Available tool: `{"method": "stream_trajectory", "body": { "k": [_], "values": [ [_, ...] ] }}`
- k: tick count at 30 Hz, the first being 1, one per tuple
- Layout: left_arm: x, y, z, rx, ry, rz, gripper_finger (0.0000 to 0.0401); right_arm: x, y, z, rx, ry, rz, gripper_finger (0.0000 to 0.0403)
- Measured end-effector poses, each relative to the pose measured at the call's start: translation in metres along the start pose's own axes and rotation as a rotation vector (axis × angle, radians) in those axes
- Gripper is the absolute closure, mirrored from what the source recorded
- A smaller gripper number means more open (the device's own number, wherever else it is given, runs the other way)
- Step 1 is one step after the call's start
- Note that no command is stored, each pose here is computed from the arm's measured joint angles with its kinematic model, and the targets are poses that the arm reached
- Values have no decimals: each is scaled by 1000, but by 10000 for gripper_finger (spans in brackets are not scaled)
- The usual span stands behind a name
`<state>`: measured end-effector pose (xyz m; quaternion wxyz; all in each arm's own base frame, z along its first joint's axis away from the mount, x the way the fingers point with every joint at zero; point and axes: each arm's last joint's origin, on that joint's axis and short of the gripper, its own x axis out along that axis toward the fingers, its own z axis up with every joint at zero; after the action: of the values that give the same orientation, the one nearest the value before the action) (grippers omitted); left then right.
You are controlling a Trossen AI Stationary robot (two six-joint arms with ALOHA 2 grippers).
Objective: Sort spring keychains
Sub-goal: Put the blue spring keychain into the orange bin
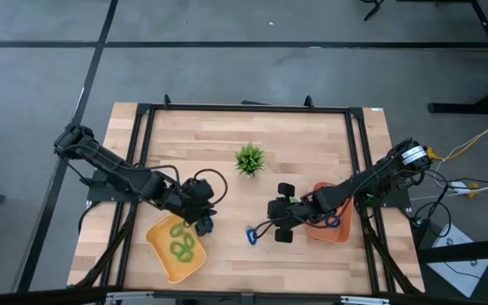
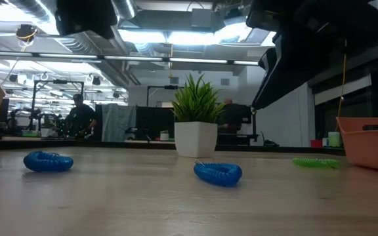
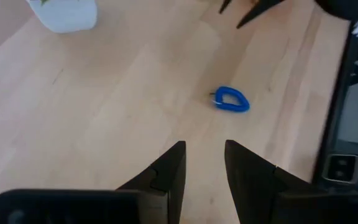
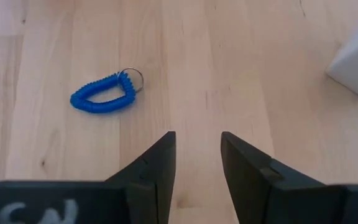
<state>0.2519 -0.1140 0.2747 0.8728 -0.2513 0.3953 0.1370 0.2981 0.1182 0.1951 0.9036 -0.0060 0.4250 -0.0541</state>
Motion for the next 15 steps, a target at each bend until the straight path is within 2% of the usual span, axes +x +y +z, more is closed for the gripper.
{"method": "stream_trajectory", "body": {
  "k": [10,15],
  "values": [
    [36,6,1,59,84,83,298,0,0,0,-36,2,5,276],
    [58,8,-4,53,197,86,297,0,0,0,-35,2,5,276]
  ]
}}
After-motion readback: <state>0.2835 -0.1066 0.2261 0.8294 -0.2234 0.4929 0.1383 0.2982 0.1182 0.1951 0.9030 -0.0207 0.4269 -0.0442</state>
